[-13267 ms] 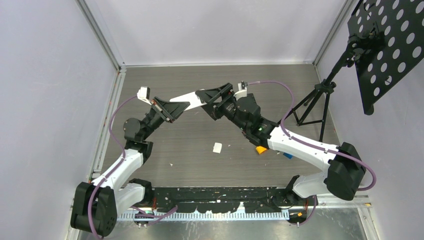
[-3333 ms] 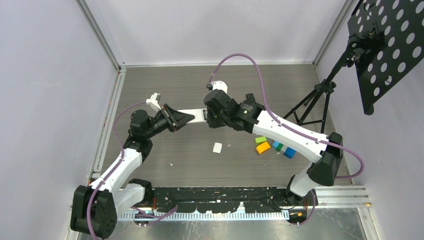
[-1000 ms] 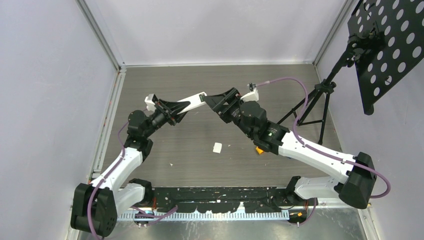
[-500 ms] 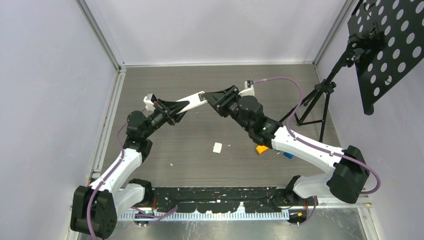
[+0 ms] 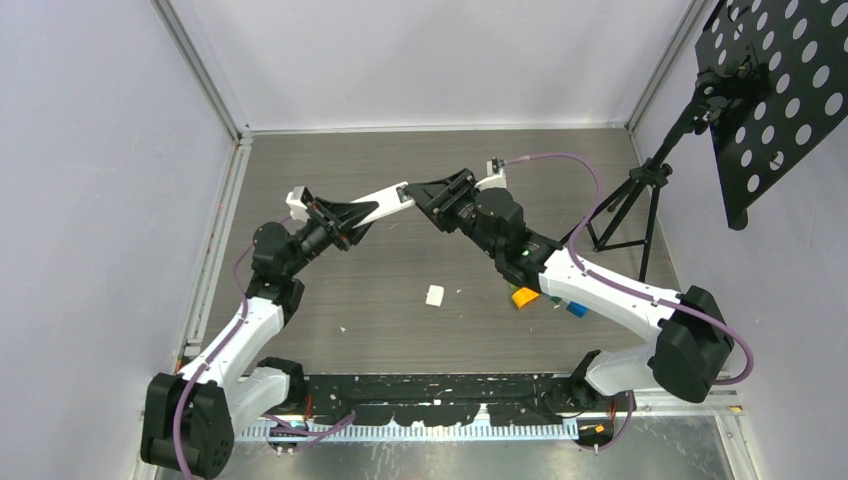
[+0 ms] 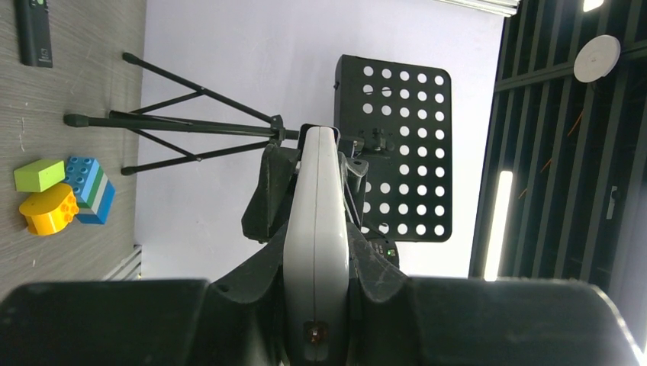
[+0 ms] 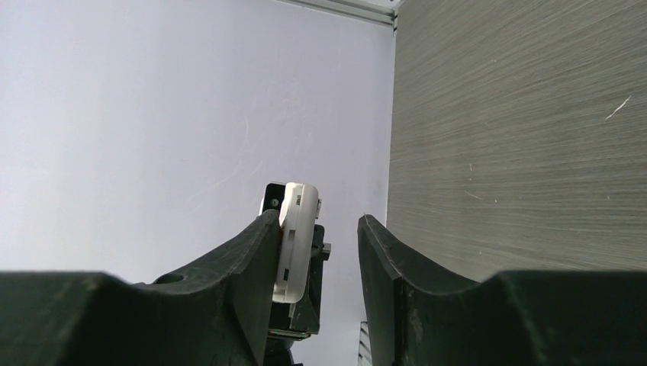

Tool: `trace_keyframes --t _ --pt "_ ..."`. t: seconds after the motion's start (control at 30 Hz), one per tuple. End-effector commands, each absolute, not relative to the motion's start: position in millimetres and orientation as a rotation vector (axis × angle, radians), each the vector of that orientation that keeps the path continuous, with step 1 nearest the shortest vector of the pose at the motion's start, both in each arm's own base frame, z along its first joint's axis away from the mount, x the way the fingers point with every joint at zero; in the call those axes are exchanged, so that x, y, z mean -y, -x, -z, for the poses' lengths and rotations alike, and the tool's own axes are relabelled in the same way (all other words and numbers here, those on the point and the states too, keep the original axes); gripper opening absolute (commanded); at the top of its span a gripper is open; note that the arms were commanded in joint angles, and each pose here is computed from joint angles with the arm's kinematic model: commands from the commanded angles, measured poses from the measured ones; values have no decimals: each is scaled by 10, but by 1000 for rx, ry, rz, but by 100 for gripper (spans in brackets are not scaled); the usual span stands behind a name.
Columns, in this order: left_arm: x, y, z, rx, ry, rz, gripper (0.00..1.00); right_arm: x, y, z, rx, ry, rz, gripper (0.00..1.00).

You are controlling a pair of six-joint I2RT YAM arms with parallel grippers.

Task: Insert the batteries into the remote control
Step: Load the battery into the remote control.

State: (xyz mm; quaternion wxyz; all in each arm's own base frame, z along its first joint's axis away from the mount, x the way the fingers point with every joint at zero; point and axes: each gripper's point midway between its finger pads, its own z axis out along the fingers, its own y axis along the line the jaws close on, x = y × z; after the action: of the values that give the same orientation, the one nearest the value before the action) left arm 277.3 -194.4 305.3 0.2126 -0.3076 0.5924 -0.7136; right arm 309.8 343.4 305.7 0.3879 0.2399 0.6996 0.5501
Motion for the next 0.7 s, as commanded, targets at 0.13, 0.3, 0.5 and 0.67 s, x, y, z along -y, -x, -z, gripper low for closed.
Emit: trace_keyframes --t 0.13,0.3,0.5,0.67 --pt "1939 -2674 -3333 -1570 714 2005 0 -3335 -3095 -3249 -1723 -616 -1402 63" --pt "1920 -2667 -3250 -1598 733 1948 0 -3235 -3049 -3435 -1679 -578 -1402 72" --pt "1922 -2675 -3227 -1605 735 1942 0 -3486 -2909 -3610 -1728 -355 -1468 78" --pt "1919 -2682 -3238 -1601 736 1942 0 -3615 -2818 -3488 -1802 -258 -1487 79"
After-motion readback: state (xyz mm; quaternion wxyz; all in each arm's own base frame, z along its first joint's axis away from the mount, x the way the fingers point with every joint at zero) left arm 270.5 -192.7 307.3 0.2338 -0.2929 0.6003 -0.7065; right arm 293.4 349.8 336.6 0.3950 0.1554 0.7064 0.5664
